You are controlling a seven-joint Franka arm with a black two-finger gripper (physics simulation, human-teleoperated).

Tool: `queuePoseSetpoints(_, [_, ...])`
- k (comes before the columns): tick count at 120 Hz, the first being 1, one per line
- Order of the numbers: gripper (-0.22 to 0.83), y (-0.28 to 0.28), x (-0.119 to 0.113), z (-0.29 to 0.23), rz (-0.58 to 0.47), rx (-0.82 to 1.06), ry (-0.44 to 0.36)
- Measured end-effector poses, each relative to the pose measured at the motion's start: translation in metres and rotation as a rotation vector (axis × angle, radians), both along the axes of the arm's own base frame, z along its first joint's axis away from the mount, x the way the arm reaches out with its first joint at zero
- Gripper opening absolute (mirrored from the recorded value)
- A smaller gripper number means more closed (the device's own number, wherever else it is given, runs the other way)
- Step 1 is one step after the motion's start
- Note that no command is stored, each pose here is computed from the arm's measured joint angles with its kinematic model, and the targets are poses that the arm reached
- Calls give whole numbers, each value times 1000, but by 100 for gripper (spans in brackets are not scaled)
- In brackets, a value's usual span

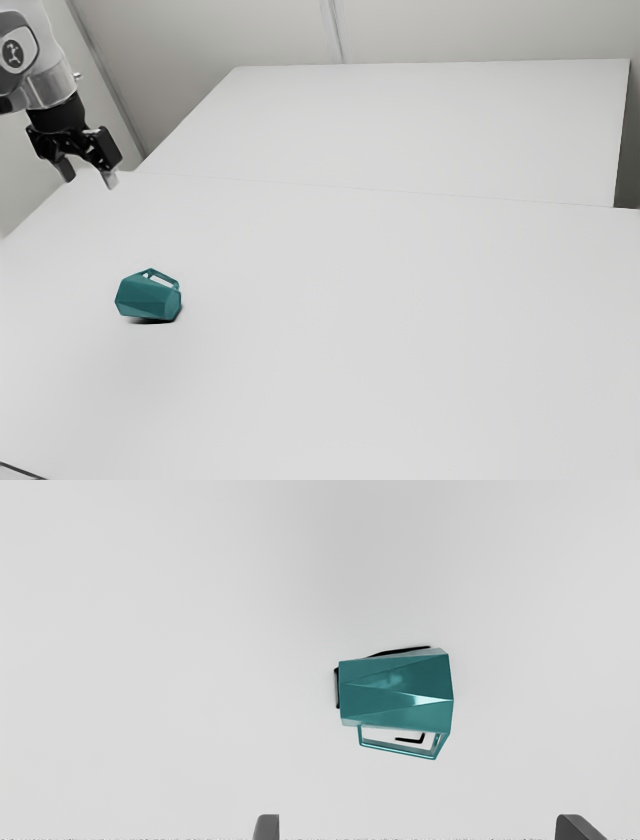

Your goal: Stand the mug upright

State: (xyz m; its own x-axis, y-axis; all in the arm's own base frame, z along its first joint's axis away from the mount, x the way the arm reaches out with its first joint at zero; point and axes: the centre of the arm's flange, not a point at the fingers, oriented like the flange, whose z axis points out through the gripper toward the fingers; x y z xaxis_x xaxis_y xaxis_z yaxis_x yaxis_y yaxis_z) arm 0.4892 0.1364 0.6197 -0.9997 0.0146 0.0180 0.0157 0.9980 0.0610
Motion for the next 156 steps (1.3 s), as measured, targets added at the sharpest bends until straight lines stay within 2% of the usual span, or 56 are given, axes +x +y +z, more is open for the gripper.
queuePoseSetpoints(19, [62, 4, -1, -7, 8, -3, 5])
queuePoseSetpoints(37, [62, 37, -10, -12, 90, -48, -12])
queuePoseSetpoints(56, [62, 110, -37, -59, 302, -244, 12])
queuePoseSetpoints(73, [62, 167, -44, -122, 474, -411, 52])
queuePoseSetpoints(87, [62, 200, -52, -166, 574, -490, 89])
queuePoseSetpoints(102, [62, 207, -37, -210, 607, -541, 129])
queuePoseSetpoints(156, [62, 221, 8, -297, 717, -703, 107])
